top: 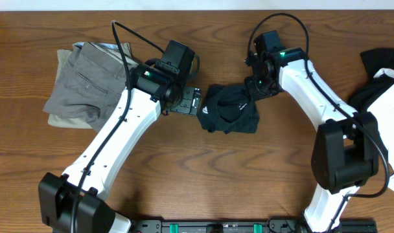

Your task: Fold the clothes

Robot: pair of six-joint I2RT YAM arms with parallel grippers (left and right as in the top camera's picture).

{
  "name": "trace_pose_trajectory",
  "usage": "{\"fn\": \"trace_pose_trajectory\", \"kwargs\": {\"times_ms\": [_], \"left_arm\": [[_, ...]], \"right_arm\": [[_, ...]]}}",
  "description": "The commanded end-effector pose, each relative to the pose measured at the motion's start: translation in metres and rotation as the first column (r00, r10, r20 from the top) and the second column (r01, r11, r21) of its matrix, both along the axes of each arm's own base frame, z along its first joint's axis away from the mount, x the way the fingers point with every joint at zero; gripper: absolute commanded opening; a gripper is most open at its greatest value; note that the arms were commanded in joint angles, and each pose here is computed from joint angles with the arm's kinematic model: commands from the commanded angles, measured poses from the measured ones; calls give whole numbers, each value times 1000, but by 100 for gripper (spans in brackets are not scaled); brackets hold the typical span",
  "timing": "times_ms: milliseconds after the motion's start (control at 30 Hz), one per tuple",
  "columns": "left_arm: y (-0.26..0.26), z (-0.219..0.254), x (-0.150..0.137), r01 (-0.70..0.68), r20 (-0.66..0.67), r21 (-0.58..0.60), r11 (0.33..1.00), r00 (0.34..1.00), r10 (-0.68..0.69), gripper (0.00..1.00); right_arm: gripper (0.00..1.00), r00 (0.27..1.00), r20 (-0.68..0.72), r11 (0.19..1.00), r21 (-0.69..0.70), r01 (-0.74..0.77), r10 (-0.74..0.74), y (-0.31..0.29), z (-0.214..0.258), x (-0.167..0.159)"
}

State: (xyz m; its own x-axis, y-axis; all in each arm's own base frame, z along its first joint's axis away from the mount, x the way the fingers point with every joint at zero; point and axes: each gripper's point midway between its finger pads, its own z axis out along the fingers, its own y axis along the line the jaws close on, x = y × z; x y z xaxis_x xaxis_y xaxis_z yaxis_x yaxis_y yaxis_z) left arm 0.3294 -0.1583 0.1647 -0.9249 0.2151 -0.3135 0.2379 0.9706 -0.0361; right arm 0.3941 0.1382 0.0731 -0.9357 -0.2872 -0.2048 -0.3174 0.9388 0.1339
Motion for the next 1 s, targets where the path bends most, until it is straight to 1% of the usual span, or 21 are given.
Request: {"fn": "trace_pose_trajectory", "kwargs": {"times_ms": [0,133,333,467,600,700,900,967], "left_arm": [[5,-5,1,-16,-17,11,1000,1000,16,89],[17,-5,6,-52,-16,11,999,999,52,89],[49,-5,15,-178,-28,1,984,984,178,89],[66,-7,13,-217,-52,15,976,975,218,89],[68,-7,12,-219,-59,20,975,974,220,89],[68,-7,12,-219,-58,19,975,974,220,89],[68,-7,14,-220,-52,16,975,974,220,89],[68,-7,14,-220,-52,16,975,974,220,89]], "right_arm": [[36,978,70,945,252,-209,198,43,54,-22],[35,959,17,916,293,-274,282,57,59,-51],[36,921,2,884,278,-375,390,90,37,-76],[37,919,8,902,190,-388,394,92,13,-78],[36,918,-9,900,200,-387,397,94,5,-85],[31,918,-28,903,194,-384,396,91,3,-88],[29,918,-30,905,186,-383,395,90,2,-88],[26,918,-30,905,187,-383,395,90,1,-89]]}}
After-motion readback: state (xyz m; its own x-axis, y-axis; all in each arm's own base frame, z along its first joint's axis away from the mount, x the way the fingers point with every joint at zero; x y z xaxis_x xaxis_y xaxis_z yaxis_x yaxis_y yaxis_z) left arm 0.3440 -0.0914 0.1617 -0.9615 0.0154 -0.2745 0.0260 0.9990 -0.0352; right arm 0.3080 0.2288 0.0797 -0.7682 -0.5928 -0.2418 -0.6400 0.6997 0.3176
